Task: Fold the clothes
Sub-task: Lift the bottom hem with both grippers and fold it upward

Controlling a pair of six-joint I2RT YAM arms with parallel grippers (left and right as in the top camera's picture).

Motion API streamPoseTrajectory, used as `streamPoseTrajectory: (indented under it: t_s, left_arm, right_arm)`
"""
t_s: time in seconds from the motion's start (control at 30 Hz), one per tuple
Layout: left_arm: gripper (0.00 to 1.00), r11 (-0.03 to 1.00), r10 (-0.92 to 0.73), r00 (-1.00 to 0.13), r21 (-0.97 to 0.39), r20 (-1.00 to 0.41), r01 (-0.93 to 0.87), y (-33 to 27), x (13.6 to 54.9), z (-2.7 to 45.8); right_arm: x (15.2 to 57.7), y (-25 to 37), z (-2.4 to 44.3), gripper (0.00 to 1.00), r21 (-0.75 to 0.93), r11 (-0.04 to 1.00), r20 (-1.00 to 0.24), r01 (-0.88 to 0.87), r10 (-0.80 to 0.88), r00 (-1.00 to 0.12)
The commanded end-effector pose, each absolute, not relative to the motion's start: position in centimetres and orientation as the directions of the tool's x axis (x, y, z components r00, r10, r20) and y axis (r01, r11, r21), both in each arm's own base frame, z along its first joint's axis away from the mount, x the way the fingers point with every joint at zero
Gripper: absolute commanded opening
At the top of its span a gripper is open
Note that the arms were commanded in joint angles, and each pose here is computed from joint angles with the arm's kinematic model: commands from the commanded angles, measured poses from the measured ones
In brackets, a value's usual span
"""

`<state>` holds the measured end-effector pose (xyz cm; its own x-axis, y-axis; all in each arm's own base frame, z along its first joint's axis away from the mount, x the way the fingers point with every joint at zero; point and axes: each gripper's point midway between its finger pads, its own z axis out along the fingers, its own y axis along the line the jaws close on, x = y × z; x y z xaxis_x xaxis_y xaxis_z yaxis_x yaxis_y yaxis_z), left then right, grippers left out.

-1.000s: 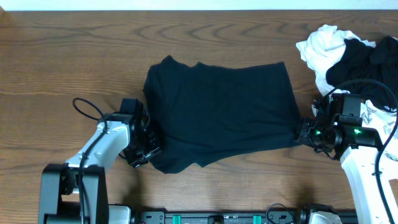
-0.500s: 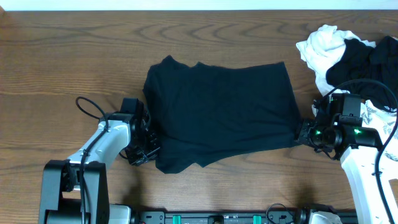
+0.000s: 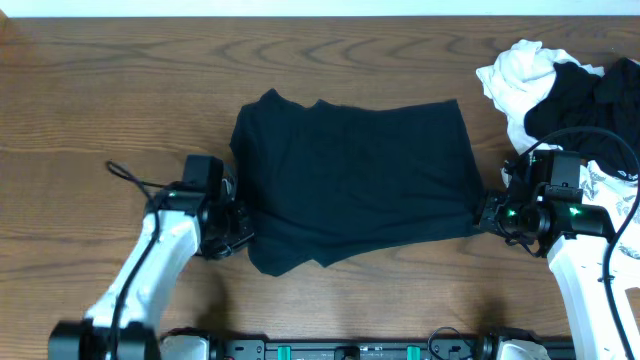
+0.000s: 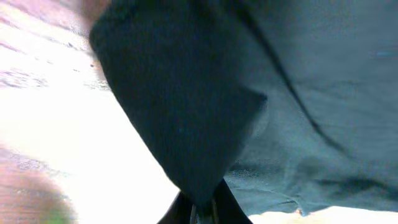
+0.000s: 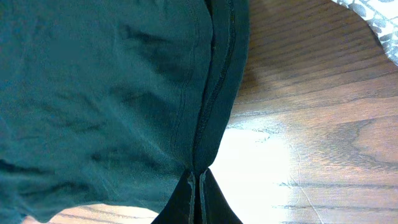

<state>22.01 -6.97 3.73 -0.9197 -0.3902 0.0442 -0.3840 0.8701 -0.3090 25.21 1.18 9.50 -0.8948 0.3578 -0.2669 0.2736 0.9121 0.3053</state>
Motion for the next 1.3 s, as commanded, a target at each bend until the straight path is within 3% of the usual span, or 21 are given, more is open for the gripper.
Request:
streamPoseTrajectory:
  t_s: [0.0,0.6,0.9,1.27]
  left_arm:
    - [0.06,0.87,-0.418,-0.908,-0.298,-0.023,-0.393,-6.1,22.2,4.9]
    - [0.06,0.854,-0.484,-0.833,-0.353,-0.266,-0.383,-5.0,27.0,7.7]
    - [0.06,0.851,-0.5,-0.795,-0.366,-0.344,-0.377,-4.5,28.9,8.5]
    - [0.06,0.855,-0.504,-0.769,-0.356,-0.394,-0.378,-4.0,30.6,8.3]
  right_arm:
    - [25.3,1.2,9.7,0.01,0.306,0.91,-0.277,0.279,0.366,-0.888]
    - [28.5,0.7,10.8,0.01,0.318,0.917,-0.404,0.241,0.361,-0.84]
    - [29.0,0.6,8.0,0.01,0.306,0.914,-0.327,0.268,0.365,-0.872]
    - [31.3,0.4,6.8,0.01,0.315,0.914,-0.357,0.256,0.364,-0.86]
